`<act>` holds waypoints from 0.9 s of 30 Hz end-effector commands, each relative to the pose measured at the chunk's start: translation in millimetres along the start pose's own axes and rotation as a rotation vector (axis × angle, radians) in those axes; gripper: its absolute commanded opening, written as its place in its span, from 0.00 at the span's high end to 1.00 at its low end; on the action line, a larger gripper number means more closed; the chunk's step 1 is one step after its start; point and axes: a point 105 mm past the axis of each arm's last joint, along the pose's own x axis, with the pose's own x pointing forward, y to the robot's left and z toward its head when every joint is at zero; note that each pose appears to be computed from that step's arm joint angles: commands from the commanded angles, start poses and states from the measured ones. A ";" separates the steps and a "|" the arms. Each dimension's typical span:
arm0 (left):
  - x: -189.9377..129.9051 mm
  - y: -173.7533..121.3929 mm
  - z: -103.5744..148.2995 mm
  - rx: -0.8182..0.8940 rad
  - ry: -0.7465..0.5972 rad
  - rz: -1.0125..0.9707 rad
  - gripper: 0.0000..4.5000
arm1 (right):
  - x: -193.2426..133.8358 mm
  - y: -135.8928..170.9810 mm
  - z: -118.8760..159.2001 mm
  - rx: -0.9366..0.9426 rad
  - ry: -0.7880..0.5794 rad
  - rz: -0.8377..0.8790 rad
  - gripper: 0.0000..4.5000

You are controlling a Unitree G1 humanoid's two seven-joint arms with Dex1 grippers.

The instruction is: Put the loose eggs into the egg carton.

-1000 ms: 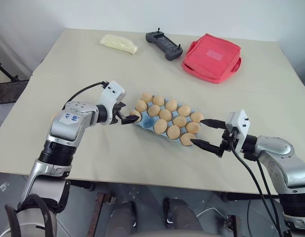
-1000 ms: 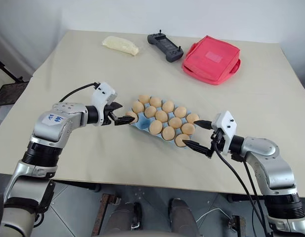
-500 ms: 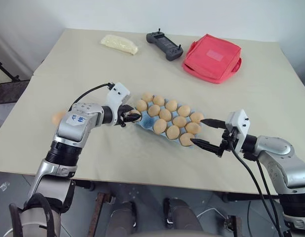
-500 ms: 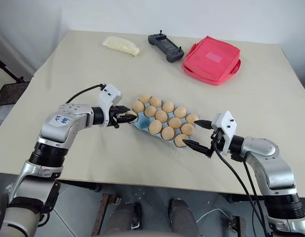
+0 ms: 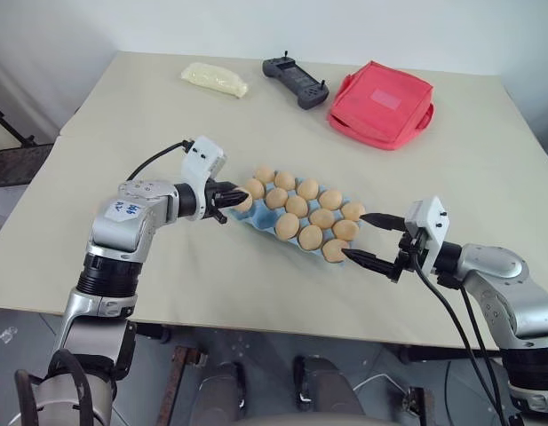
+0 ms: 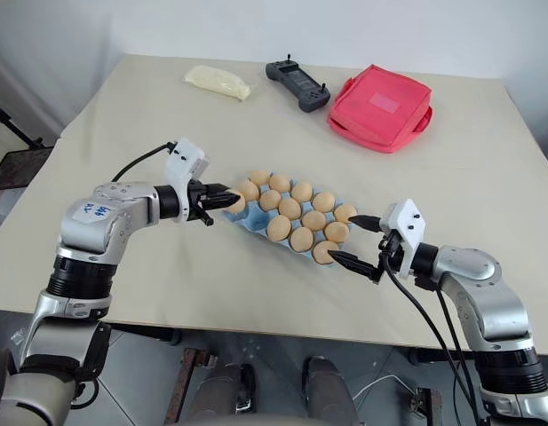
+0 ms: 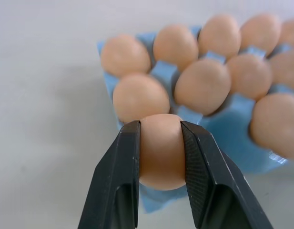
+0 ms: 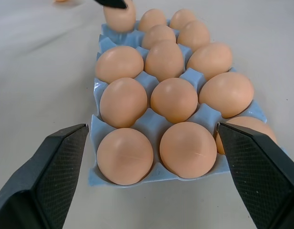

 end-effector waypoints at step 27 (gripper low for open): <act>20.3 -30.7 0.8 -0.033 -0.013 -0.141 0.59 | -2.5 4.3 10.7 -0.027 -0.038 -0.009 0.00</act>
